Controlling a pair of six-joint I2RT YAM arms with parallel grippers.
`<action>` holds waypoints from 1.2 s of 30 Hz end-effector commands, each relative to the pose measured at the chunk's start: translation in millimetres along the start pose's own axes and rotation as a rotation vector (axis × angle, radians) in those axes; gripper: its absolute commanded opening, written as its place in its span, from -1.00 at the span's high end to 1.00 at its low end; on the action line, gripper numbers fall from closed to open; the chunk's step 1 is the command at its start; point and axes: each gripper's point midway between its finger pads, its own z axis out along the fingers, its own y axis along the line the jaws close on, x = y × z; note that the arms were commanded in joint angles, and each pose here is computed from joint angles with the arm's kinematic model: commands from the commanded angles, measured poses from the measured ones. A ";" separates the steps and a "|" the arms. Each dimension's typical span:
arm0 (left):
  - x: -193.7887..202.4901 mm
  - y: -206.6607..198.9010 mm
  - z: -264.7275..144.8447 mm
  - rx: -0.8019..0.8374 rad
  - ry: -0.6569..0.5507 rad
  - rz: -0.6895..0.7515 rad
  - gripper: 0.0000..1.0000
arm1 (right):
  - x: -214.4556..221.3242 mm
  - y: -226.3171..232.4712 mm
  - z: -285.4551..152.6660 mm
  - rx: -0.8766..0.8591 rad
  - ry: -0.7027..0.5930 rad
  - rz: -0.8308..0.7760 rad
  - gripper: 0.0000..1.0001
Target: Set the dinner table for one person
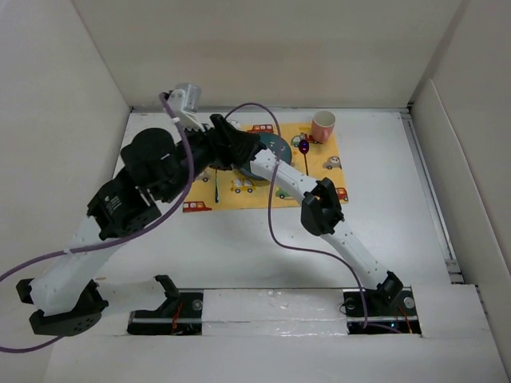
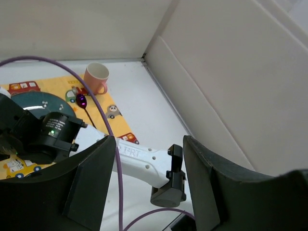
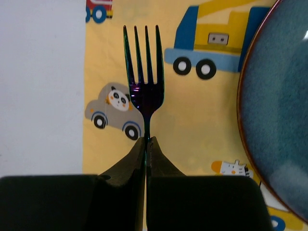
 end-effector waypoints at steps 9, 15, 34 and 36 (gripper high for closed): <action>18.3 -3.2 38.9 0.012 0.022 0.045 -0.09 | -39.2 1.2 21.8 -0.079 -0.109 0.063 1.00; 20.9 -3.5 51.4 0.006 0.018 0.052 -0.10 | -39.7 0.2 29.6 -0.108 -0.106 0.051 0.99; 13.0 9.5 54.0 -0.078 -0.015 0.056 -0.11 | -100.5 27.8 -39.5 -0.208 -0.206 0.029 0.20; -2.9 13.6 46.4 -0.119 -0.041 0.083 -0.12 | -110.7 34.9 -58.7 -0.234 -0.225 0.017 0.11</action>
